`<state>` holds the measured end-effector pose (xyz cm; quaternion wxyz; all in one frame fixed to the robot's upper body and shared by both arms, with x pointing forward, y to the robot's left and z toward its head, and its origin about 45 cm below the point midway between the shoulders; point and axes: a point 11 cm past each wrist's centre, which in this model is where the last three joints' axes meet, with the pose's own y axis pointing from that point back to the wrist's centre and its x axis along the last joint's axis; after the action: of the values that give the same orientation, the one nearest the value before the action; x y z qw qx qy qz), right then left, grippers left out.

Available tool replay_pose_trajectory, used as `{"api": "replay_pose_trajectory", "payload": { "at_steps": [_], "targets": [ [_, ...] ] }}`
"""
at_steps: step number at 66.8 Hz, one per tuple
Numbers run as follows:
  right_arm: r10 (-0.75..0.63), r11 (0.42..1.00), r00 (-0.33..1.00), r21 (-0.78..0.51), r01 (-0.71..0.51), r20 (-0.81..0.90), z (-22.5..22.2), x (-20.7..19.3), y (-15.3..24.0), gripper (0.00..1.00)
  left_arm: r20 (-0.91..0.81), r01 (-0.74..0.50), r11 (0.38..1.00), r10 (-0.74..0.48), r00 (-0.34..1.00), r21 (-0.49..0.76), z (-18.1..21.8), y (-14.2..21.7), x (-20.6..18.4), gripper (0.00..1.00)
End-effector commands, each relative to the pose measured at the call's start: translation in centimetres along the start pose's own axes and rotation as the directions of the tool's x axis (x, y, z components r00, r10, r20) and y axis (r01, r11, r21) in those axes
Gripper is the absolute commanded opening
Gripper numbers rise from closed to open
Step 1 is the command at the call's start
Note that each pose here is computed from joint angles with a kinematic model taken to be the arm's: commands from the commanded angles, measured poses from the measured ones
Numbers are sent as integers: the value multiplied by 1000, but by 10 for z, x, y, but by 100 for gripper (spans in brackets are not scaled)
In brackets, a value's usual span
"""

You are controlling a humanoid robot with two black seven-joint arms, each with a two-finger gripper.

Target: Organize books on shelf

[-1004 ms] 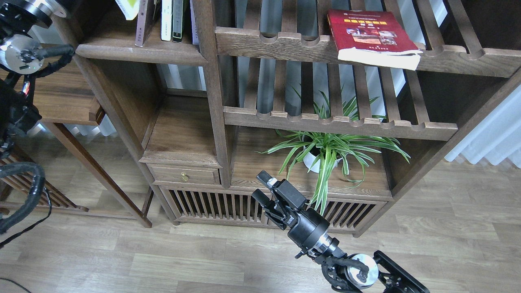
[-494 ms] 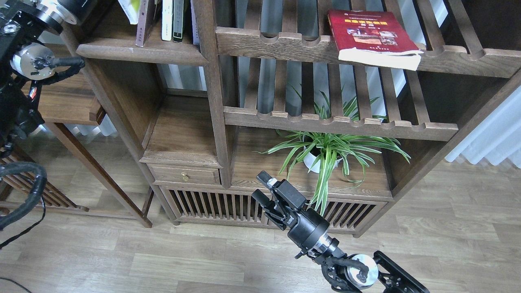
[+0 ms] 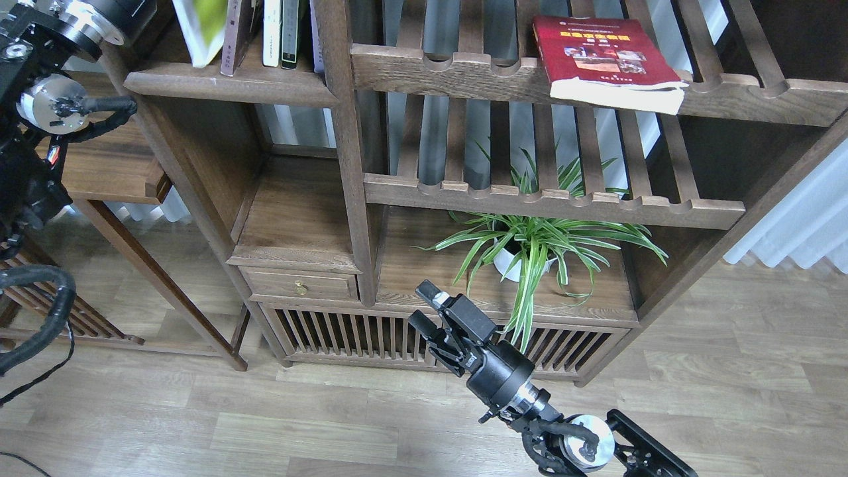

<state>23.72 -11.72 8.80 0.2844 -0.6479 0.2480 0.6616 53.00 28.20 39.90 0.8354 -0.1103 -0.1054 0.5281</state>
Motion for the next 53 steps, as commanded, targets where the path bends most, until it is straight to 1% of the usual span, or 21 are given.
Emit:
{"api": "replay_pose_trajectory", "payload": {
  "at_steps": [1,14,23,28,39,40,53],
  "targets": [
    [-2,1000,1000,0,2,0,0,-1,0,98,-4,5,1000,-5,1000,-14,4,-3,-3,40],
    [0,1000,1000,5,0,1,-1,0,1,98,-35,42,995,-45,998,-92,28,-16,-18,41],
    [1,1000,1000,5,-1,1,-1,0,1,98,-82,55,982,-71,994,-182,61,-28,-27,42],
    [-1,1000,1000,9,1,0,-2,0,1,98,-128,52,972,-83,988,-229,72,-29,-30,44],
    [-13,1000,1000,13,13,-2,-4,-4,-1,98,-196,48,955,-109,974,-294,85,-23,-30,46],
    [-25,999,1000,25,25,-5,-8,-8,-2,98,-215,44,951,-114,970,-306,84,-18,-29,47],
    [-67,993,998,97,68,-21,-29,-22,-1,98,-275,76,922,-192,942,-381,90,-1,-45,56]
  ]
}}
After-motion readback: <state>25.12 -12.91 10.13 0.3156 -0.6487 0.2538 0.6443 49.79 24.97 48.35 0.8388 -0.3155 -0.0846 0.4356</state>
